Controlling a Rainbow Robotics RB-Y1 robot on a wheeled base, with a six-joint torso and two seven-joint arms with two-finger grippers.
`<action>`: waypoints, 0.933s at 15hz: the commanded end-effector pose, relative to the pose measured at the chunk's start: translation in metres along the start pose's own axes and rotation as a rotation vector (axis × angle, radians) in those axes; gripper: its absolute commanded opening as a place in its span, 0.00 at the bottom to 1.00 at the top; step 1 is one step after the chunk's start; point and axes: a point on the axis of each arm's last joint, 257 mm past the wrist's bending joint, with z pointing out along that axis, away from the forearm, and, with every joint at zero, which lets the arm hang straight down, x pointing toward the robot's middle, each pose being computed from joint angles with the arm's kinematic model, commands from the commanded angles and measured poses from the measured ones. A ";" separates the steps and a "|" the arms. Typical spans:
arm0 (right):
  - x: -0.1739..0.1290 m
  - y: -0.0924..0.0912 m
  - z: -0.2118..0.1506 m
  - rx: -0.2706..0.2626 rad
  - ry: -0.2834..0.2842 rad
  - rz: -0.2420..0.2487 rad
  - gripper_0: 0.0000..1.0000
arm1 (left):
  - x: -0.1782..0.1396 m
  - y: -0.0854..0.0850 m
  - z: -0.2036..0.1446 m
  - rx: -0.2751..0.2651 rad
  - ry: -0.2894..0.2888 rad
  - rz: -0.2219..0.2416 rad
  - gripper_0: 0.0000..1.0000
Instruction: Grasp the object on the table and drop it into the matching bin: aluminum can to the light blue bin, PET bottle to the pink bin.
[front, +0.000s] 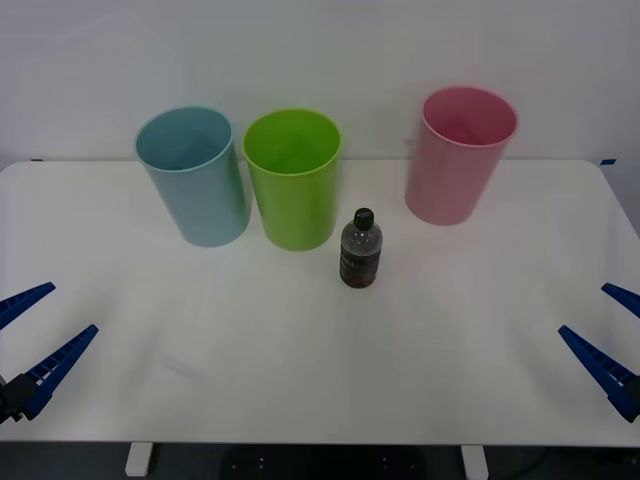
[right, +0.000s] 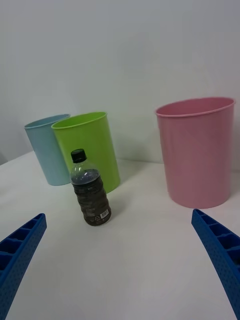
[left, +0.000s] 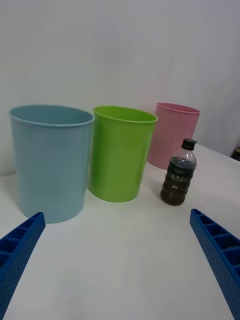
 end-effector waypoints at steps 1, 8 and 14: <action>0.004 0.004 0.006 -0.012 0.006 0.000 1.00 | 0.000 0.000 0.000 0.000 0.000 0.000 1.00; 0.024 0.008 0.032 -0.048 0.023 -0.115 1.00 | 0.000 0.000 0.000 0.000 0.000 0.000 1.00; 0.049 0.007 0.070 -0.074 0.051 -0.148 1.00 | 0.000 0.000 0.000 0.000 0.000 0.000 1.00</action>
